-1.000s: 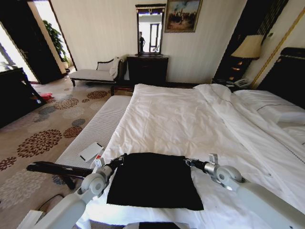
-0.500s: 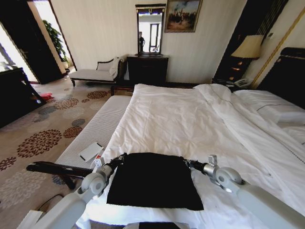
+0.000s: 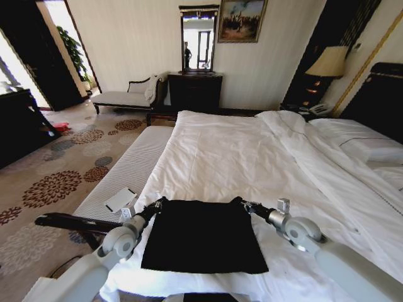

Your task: Fold the clothes on the bed.

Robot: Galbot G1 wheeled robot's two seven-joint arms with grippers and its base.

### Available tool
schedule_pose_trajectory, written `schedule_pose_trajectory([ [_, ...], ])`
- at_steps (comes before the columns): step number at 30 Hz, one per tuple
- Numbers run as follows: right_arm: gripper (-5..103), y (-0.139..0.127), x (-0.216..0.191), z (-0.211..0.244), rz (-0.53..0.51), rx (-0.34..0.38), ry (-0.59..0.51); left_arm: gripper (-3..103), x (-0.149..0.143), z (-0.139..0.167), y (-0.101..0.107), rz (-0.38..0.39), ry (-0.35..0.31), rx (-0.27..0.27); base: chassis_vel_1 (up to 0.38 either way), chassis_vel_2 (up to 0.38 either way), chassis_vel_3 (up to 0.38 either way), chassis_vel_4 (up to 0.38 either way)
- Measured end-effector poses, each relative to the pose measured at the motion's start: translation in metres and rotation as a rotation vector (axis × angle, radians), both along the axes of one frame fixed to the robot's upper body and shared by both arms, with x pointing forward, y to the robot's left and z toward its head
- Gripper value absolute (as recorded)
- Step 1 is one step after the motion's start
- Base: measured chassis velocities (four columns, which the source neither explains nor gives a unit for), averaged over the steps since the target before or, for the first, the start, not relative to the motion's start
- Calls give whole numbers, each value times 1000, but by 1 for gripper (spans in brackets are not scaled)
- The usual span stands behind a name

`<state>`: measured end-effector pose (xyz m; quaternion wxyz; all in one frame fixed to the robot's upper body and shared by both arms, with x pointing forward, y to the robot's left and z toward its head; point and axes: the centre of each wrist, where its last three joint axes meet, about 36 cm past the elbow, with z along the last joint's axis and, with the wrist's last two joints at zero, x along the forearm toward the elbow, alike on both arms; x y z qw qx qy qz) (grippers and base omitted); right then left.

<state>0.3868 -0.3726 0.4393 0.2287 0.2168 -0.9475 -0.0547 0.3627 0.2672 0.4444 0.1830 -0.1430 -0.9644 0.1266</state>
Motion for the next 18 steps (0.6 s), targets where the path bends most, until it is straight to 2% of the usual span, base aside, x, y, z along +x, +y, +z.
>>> schedule_pose_trajectory([
  [5, 1, 0, -11, 21, -16, 10, -87, 1, -6, 25, 0, -11, -65, 3, 0, 0, 0, 0],
  [8, 1, 2, -23, 46, -33, 22, -168, 1, -10, 50, 2, -21, -140, 9, 0, 0, 0, 0],
  [9, 1, 2, -23, 46, -33, 22, -168, 1, -10, 50, 2, -21, -140, 9, 0, 0, 0, 0],
  [13, 1, -1, -44, 78, -58, 17, -271, 1, -17, 83, 5, -24, -229, -5, 0, 0, 0, 0],
  [16, 1, -1, -51, 86, -66, 16, -292, 1, -20, 90, 5, -28, -250, -6, 0, 0, 0, 0],
  [18, 1, -2, -64, 98, -78, 15, -327, 1, -25, 102, 6, -34, -287, -10, 0, 0, 0, 0],
])
